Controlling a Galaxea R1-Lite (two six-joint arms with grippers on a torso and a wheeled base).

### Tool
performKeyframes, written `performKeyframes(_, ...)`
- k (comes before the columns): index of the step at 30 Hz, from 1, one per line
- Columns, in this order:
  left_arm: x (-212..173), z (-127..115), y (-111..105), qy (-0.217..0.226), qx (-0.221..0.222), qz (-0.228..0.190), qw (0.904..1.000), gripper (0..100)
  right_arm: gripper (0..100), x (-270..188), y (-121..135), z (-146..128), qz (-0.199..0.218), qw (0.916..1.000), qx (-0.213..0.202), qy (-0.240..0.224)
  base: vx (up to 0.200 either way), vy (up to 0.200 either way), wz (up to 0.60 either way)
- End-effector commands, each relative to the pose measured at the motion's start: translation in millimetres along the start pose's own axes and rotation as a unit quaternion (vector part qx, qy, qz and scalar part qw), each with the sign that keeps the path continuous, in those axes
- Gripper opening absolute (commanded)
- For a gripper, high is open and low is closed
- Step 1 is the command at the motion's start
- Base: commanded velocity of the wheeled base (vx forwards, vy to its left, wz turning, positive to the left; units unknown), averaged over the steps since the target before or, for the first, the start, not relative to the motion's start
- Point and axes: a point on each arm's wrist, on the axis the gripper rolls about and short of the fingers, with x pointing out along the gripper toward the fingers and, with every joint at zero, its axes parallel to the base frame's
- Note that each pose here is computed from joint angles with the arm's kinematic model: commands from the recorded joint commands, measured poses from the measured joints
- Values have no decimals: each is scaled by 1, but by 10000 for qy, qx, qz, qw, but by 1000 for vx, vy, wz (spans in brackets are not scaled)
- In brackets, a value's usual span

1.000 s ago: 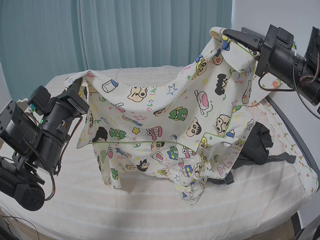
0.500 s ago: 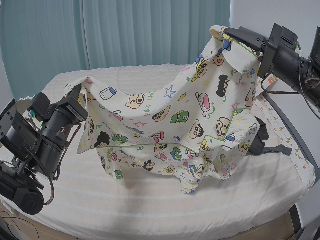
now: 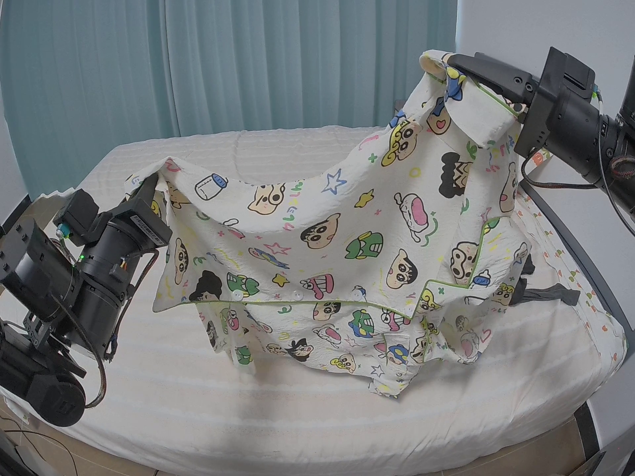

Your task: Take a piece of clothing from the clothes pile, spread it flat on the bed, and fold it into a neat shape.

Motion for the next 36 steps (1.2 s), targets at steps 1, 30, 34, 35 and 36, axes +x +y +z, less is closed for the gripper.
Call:
performKeyframes(1, 1, 0, 2, -32, 5, 32, 10000, 0, 0, 0, 0, -1, -6, 10000, 4, 2, 0, 200, 0)
performKeyframes(30, 3, 4, 7, -127, 36, 152, 9998, 0, 0, 6, -9, -27, -99, 9988, 181, 437, 0, 200, 0)
performKeyframes(34, 4, 5, 9, -148, 45, 193, 9997, 0, 0, 7, -8, -27, -72, 9989, 168, 432, 0, 200, 0)
performKeyframes(35, 4, 5, 9, -153, 45, 215, 9996, 0, 0, 8, -8, -26, -67, 9989, 166, 427, 0, 200, 0)
performKeyframes(36, 4, 5, 9, -159, 52, 245, 9996, 0, 0, 8, -9, -26, -67, 9989, 166, 427, 0, 200, 0)
